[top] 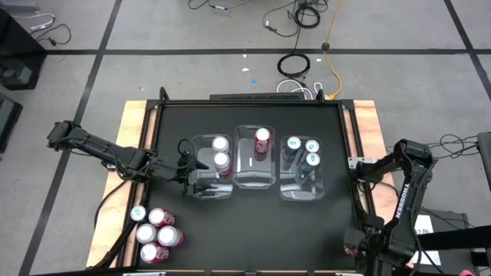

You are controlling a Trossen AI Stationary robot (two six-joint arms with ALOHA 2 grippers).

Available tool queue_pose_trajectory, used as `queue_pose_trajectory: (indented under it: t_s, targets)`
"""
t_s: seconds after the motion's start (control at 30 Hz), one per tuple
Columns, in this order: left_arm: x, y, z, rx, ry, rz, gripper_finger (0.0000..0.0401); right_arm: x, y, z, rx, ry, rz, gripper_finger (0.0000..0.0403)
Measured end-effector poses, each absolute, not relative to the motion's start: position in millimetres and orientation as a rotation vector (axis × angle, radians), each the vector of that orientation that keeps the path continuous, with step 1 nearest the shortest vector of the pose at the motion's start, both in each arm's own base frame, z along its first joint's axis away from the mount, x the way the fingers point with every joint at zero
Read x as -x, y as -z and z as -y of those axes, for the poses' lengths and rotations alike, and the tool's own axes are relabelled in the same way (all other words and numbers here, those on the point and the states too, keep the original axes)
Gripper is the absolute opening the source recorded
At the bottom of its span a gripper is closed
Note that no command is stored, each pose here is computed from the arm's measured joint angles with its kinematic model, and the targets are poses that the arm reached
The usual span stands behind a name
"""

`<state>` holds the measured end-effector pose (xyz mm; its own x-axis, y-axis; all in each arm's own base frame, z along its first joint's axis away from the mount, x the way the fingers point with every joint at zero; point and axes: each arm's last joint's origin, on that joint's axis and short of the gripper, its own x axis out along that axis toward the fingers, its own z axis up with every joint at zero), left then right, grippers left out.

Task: Sort soda cans
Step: Put the bottom right red soda can into the center transparent bin

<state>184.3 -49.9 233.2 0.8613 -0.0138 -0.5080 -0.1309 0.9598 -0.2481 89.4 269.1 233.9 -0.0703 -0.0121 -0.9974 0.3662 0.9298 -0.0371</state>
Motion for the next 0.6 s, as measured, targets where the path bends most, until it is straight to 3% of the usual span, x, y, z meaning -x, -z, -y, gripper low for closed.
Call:
queue_pose_trajectory:
  t_s: [0.6]
  targets:
    - [-184.3,-233.2,49.9,0.281,-0.062,-0.531,0.0386,-92.4,-241.6,-260.3,-0.292,0.336,-1.551,0.0313]
